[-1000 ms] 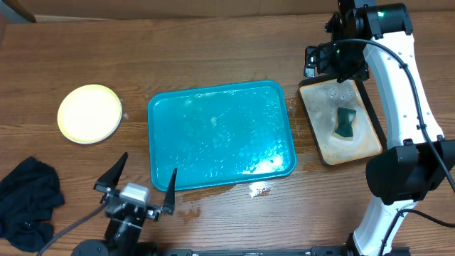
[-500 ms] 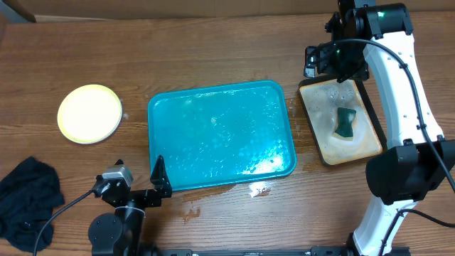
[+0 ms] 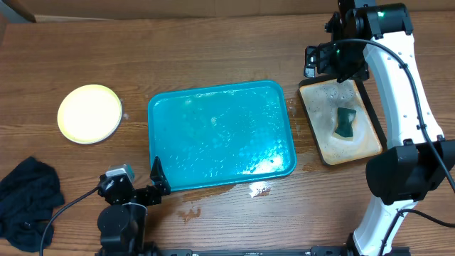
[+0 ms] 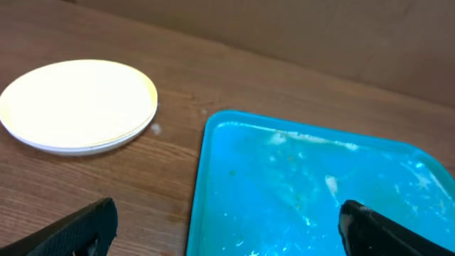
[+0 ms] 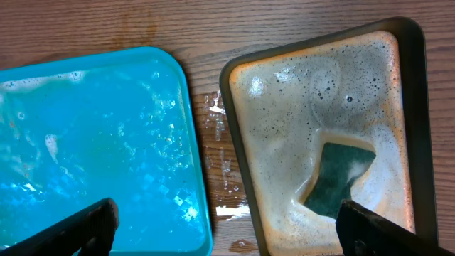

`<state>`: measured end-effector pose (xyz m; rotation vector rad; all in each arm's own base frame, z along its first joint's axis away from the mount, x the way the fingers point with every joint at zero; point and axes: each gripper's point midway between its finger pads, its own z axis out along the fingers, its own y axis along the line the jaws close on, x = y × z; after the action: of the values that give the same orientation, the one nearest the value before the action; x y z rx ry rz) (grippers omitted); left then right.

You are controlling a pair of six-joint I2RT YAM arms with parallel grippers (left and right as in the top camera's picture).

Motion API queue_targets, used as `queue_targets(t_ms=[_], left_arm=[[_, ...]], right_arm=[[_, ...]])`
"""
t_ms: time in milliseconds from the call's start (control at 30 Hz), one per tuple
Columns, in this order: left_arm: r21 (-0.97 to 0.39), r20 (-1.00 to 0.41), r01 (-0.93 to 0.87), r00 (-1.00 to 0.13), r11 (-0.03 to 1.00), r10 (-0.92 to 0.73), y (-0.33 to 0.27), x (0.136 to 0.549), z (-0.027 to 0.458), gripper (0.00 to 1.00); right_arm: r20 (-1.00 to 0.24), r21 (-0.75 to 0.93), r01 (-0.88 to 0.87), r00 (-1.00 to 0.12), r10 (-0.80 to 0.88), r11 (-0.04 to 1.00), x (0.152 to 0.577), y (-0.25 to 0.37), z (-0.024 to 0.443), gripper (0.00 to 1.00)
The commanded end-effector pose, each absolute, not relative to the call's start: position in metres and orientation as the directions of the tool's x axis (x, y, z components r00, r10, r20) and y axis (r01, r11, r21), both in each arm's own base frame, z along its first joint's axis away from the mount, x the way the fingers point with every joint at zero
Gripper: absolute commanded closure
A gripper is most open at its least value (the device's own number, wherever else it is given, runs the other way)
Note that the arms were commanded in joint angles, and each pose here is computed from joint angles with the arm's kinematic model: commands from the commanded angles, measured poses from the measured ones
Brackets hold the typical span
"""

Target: Clean dirty plates on tray and stack at the side

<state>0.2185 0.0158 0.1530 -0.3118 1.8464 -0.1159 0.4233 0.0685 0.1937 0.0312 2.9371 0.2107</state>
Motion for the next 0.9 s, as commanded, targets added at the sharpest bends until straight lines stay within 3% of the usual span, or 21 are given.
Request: queue_targets(t_ms=[0, 333, 867], left_arm=[[-0.252, -0.927, -0.163, -0.243, 0.954, -0.287, 0.017, 0.218, 0.156, 0.00], [-0.261, -0.919, -0.136, -0.268, 0.956, -0.289, 0.011, 0.220, 0.146, 0.00], [-0.280, -0.941, -0.060, -0.180, 0.958, -0.286, 0.003, 0.237, 0.147, 0.00]], right_arm=[[-0.265, 0.142, -0.010, -0.964, 0.028, 0.990, 0.425, 0.068, 0.218, 0.00], [-0.265, 0.142, -0.010, -0.964, 0.028, 0.990, 0.425, 0.068, 0.218, 0.00], [-0.265, 0.142, -0.010, -0.964, 0.028, 0.990, 0.425, 0.068, 0.218, 0.00]])
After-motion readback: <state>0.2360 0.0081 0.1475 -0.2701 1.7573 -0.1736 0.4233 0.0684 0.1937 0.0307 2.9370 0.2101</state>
